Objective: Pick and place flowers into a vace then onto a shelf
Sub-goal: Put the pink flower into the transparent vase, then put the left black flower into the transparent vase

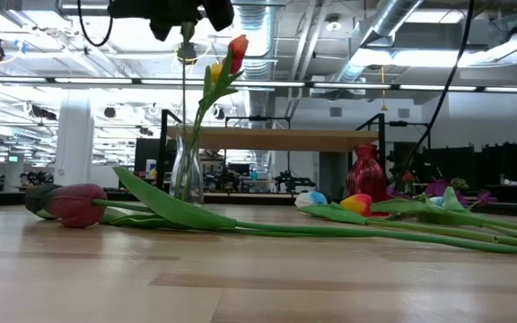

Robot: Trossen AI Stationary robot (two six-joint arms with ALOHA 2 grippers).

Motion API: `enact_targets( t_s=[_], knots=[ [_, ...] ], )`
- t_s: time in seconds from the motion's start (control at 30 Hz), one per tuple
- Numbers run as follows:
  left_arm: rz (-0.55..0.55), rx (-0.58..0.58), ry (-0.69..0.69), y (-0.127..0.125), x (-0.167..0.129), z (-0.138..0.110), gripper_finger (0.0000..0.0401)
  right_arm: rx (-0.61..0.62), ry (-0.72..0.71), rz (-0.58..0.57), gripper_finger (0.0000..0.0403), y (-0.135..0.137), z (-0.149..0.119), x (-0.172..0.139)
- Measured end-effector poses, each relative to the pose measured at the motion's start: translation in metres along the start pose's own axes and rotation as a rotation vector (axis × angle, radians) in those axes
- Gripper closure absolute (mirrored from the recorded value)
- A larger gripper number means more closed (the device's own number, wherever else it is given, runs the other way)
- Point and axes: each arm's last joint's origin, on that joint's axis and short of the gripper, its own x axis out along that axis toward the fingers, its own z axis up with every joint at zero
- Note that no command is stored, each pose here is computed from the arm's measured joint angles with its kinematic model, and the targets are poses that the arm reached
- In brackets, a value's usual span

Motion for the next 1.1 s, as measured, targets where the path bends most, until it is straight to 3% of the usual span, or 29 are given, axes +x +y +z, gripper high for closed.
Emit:
enact_targets(
  t_s=[0.2,0.6,0.87,1.0,1.1],
  knots=[
    [0.002,-0.024,0.046,0.000,0.002,-0.005,0.0327,0.006,0.000,0.001,0.0138,0.000,0.000,0.000],
    [0.016,-0.048,0.102,-0.001,0.001,-0.010,0.0225,0.008,-0.001,0.001,0.0138,0.000,0.001,0.000],
    [0.183,-0.107,0.198,0.001,-0.007,-0.009,0.0216,0.006,0.003,0.000,0.0138,0.000,0.000,-0.001],
    [0.207,-0.135,0.205,-0.002,-0.015,-0.006,0.0216,-0.015,0.045,-0.012,0.0138,-0.001,-0.004,-0.001],
    [0.206,-0.126,0.157,-0.010,-0.028,-0.001,0.0216,-0.037,0.105,-0.083,0.0138,-0.003,-0.012,-0.002]
  ],
)
